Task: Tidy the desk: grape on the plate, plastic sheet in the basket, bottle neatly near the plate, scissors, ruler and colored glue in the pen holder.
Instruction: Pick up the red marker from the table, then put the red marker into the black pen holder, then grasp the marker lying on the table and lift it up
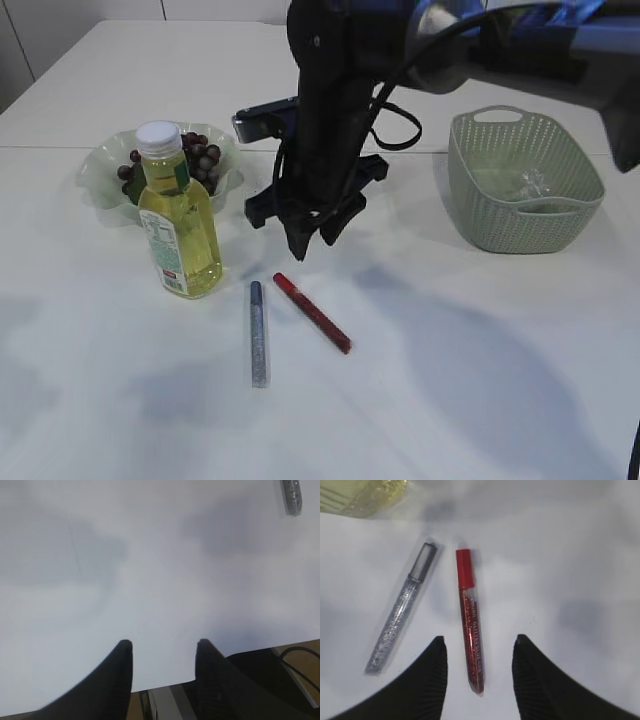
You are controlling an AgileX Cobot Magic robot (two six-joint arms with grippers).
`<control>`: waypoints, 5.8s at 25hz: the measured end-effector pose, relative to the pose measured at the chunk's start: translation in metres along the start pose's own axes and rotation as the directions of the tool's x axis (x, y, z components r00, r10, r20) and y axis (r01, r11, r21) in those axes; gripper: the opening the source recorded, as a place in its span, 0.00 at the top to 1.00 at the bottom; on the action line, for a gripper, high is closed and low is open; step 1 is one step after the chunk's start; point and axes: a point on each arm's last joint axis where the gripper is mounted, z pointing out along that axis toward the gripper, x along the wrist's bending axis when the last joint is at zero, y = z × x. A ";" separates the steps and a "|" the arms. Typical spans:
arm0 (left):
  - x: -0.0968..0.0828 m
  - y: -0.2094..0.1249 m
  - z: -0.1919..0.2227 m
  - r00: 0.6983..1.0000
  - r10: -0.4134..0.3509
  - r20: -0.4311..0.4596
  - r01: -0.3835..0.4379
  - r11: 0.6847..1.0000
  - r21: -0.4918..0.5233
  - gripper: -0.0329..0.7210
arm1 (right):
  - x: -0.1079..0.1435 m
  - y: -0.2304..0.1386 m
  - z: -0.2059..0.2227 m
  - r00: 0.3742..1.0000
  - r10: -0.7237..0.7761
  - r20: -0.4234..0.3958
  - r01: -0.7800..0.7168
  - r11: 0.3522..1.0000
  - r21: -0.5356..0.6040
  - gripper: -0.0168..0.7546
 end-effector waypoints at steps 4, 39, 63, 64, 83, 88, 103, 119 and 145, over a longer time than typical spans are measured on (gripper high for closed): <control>0.000 0.000 0.000 1.000 0.000 0.000 0.000 1.000 0.000 0.55 | 0.001 0.000 0.021 1.000 0.009 -0.019 -0.008 0.999 0.042 0.52; 0.000 0.002 0.000 1.000 0.005 -0.004 -0.005 1.000 -0.025 0.55 | 0.013 -0.006 0.085 1.000 -0.031 0.002 0.030 0.987 0.160 0.52; 0.001 0.002 0.000 1.000 0.007 -0.006 -0.007 1.000 -0.025 0.55 | 0.016 -0.006 0.083 0.996 -0.014 -0.086 0.027 0.988 0.152 0.80; 0.001 0.002 0.000 1.000 0.007 -0.006 -0.007 1.000 -0.025 0.55 | 0.015 -0.004 0.077 0.994 -0.009 -0.108 0.024 0.990 0.139 0.80; 0.001 0.002 0.000 1.000 0.009 -0.007 -0.009 1.000 -0.025 0.55 | -0.117 0.009 -0.057 0.801 -0.074 -0.595 -0.209 0.896 -0.392 0.80; 0.001 0.002 0.000 1.000 0.009 -0.007 -0.009 1.000 -0.025 0.55 | -0.134 0.016 -0.063 0.848 -0.200 -0.491 -0.153 0.795 -0.587 0.80; 0.001 0.002 0.000 1.000 0.009 -0.007 -0.009 1.000 -0.025 0.55 | -0.157 0.042 -0.054 0.950 -0.280 -0.136 0.025 0.504 -0.863 0.80; 0.001 0.002 0.000 1.000 0.011 -0.007 -0.011 1.000 -0.027 0.55 | -0.171 0.052 0.006 0.961 -0.270 -0.063 0.059 0.421 -0.905 0.70; 0.000 0.003 0.000 1.000 0.010 -0.005 -0.010 0.999 -0.032 0.55 | -0.085 -0.014 -0.131 0.984 0.006 -0.175 -0.073 0.923 -0.377 0.57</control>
